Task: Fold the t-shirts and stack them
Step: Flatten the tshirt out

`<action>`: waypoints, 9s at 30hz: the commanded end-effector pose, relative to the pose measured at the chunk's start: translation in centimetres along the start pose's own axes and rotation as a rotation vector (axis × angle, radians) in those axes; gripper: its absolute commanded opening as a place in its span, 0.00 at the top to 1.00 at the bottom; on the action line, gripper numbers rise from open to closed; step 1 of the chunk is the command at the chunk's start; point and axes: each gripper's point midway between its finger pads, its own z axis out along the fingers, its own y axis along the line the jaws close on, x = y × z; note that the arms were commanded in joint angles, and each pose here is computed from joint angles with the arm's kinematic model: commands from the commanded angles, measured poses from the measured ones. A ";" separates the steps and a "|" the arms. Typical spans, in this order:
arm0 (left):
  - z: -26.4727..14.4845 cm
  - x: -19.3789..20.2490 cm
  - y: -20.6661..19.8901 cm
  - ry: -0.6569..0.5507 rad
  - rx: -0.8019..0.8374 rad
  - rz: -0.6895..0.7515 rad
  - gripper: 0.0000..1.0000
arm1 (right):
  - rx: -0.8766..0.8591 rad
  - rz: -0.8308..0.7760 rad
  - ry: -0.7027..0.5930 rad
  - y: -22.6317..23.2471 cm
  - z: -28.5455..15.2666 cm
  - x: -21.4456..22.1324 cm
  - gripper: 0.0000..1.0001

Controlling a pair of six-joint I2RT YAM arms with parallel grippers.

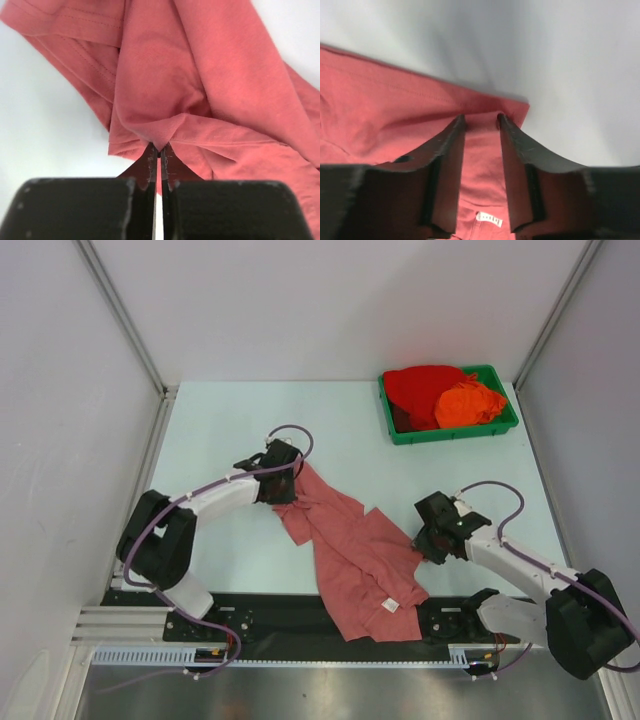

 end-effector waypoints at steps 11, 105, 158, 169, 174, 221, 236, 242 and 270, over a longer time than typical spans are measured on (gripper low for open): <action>-9.6 -7.5 0.7 -0.304 0.006 0.010 1.00 | -0.146 -0.230 -0.253 6.0 -3.5 -8.0 1.00; -20.4 -27.3 13.5 -0.875 -0.247 -0.142 1.00 | -1.125 -0.663 -1.026 38.8 -28.1 -25.4 1.00; -9.5 -0.7 21.5 -0.120 -0.494 -0.786 0.36 | -0.792 -0.811 0.268 19.1 -5.3 9.8 0.66; -13.3 -2.0 23.5 -0.282 -0.566 -0.703 0.31 | -0.181 -0.921 0.052 15.7 5.8 8.1 0.55; -12.4 -2.1 23.1 -0.241 -0.557 -0.663 0.25 | 0.058 -0.812 0.024 12.1 8.6 4.1 0.44; -9.6 17.7 6.2 0.108 -0.534 -0.037 0.50 | -0.298 -0.512 -0.165 9.8 -7.6 -9.9 0.04; -8.5 17.6 5.2 0.119 -0.516 0.006 0.64 | -0.294 -0.509 -0.158 9.0 -7.6 -9.3 0.05; -9.0 16.9 5.0 0.108 -0.517 0.016 1.00 | -0.236 -0.493 -0.164 8.1 -7.4 -10.0 0.11; -11.6 3.7 6.2 -0.208 -0.113 -0.229 1.00 | -0.012 -0.008 -0.096 -3.0 0.1 -11.0 0.49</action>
